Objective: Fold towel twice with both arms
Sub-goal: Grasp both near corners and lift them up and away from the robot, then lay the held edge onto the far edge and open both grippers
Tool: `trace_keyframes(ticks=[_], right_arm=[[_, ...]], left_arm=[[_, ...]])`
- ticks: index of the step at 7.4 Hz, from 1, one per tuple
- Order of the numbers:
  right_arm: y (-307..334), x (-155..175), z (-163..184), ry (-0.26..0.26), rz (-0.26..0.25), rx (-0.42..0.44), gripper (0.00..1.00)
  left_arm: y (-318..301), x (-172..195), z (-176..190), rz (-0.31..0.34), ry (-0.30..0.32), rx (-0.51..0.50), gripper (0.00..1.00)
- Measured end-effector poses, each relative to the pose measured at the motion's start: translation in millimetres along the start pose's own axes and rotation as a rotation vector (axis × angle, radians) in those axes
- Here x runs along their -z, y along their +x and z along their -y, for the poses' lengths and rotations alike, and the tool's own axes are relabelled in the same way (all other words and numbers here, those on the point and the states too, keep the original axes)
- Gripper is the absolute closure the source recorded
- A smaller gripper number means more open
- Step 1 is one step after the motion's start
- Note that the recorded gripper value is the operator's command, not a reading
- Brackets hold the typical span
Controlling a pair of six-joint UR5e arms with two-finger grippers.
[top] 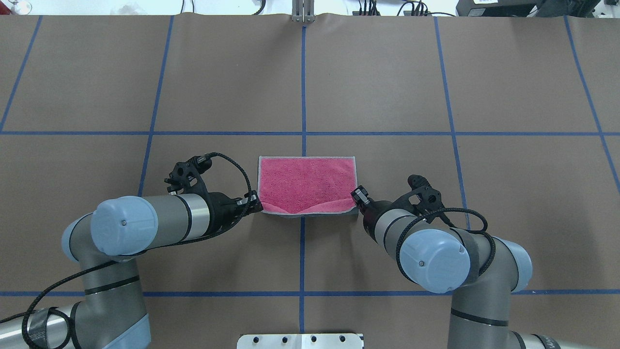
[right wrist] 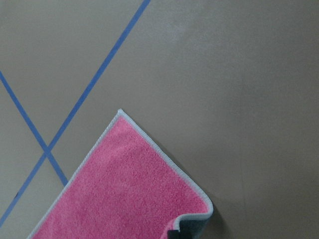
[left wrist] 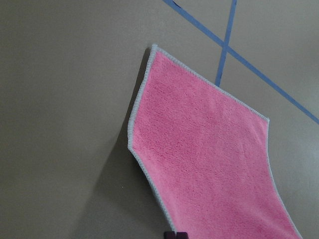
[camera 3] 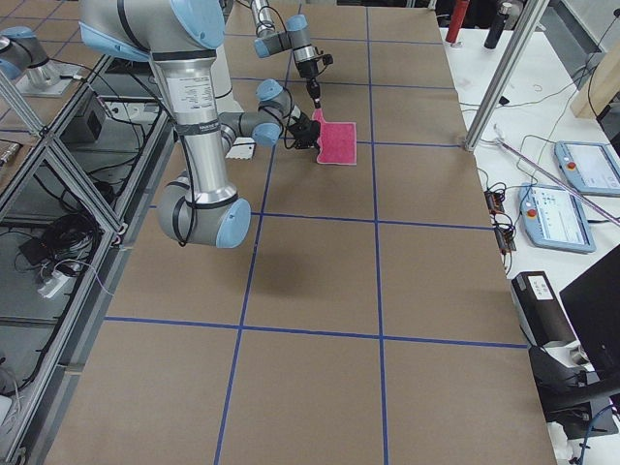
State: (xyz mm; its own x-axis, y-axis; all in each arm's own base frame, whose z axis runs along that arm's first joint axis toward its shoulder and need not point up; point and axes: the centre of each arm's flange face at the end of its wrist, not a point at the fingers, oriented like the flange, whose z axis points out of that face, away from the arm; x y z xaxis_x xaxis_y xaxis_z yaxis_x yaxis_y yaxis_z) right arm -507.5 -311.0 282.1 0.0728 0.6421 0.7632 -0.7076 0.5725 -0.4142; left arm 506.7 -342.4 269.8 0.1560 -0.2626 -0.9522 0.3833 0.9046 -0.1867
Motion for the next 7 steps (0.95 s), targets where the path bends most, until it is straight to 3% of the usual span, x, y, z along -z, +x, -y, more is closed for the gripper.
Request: trace_keyframes(ticks=[7], right_arm=[[-30.9,-32.9,22.1,0.072,0.007,0.014,1.00]], left_arm=[[10.0,-24.8,42.8,0.021,0.072,0.016,1.00]])
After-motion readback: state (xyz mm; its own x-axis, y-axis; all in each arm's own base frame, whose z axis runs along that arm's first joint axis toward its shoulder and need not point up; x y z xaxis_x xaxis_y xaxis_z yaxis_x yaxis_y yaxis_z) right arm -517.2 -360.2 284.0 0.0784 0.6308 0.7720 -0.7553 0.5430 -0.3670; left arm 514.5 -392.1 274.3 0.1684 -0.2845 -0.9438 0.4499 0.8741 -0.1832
